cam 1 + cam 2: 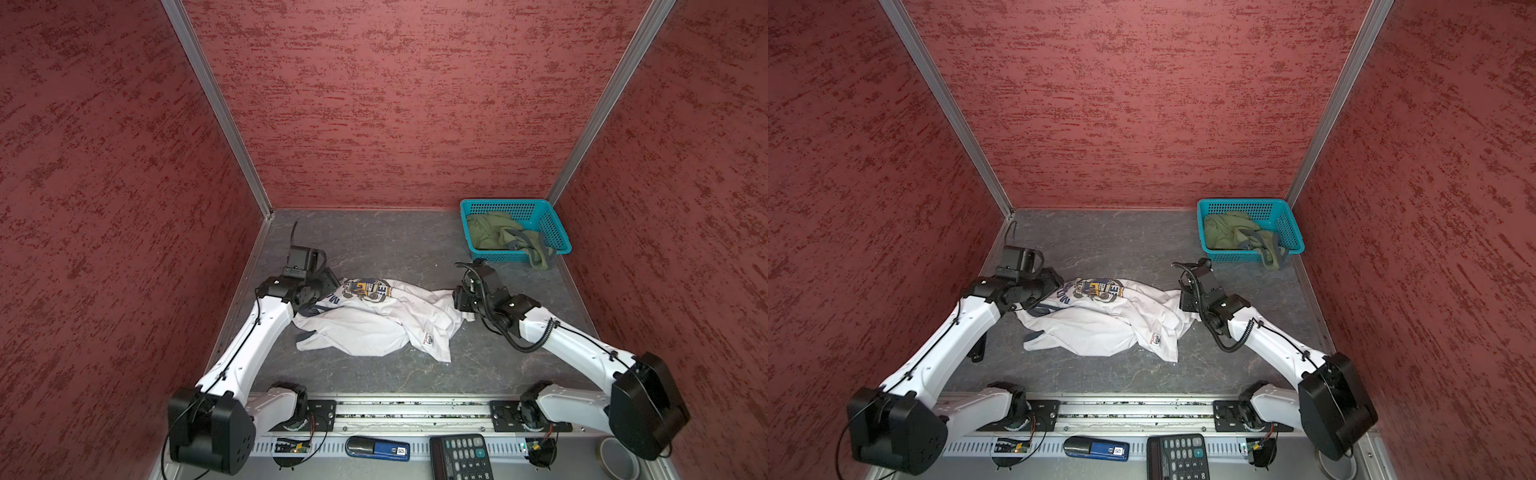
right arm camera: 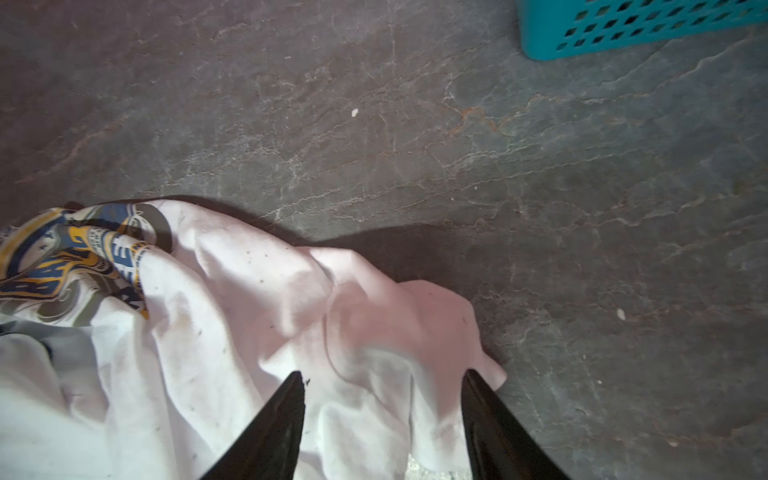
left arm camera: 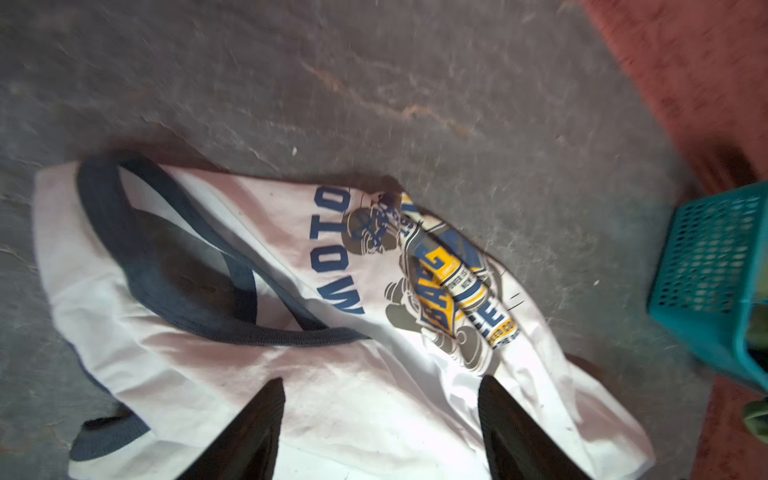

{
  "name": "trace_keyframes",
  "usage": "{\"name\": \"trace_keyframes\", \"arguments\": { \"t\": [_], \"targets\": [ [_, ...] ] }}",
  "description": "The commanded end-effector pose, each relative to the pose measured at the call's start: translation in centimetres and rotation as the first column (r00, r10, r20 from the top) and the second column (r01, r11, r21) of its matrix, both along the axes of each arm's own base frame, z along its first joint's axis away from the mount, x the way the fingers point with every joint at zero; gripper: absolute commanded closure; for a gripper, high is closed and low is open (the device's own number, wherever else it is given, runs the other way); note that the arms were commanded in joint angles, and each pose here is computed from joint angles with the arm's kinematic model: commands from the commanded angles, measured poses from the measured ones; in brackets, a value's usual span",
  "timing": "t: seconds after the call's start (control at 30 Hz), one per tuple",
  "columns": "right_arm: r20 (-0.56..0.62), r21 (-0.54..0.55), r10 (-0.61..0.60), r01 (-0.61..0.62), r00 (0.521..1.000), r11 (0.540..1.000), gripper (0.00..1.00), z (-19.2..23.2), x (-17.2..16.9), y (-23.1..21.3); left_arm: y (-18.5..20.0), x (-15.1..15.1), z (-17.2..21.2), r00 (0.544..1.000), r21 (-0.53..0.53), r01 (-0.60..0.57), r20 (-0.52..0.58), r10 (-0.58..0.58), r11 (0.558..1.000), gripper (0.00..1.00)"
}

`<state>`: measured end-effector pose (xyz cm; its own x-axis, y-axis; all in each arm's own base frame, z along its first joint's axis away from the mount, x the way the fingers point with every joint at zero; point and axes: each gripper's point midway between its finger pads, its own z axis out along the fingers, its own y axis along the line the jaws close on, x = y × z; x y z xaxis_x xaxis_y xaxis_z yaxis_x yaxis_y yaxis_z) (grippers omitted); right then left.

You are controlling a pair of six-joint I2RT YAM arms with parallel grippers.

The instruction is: Fold and stack the tank tops

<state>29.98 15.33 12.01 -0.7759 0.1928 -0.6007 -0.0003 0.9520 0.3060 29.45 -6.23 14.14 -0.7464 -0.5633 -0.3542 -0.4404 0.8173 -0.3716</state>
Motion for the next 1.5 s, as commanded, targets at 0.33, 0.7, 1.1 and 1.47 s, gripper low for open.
{"name": "trace_keyframes", "arguments": {
  "t": [0.33,0.7,1.1,1.47],
  "targets": [
    [-0.168,0.289,0.071,-0.019,0.983,0.957,0.38,-3.0,-6.1,5.8,-1.8,0.0,-4.6,0.994,-0.001,0.057,-0.095,-0.057,0.998,0.24],
    [-0.17,0.315,0.109,-0.051,0.979,0.948,0.62,-3.5,-5.1,7.8,-1.4,-0.3,-5.8,0.992,0.019,0.058,-0.116,-0.056,0.998,0.23],
    [0.11,0.025,0.018,-0.021,0.994,0.999,1.0,6.9,1.1,2.8,2.8,-0.9,-2.6,0.999,0.032,-0.032,-0.001,0.032,0.999,0.21],
    [0.159,0.155,-0.027,0.002,0.987,0.988,1.0,9.4,6.9,0.9,-3.0,1.1,-2.6,0.978,0.019,0.206,-0.002,-0.206,0.978,0.21]
  ]
}}
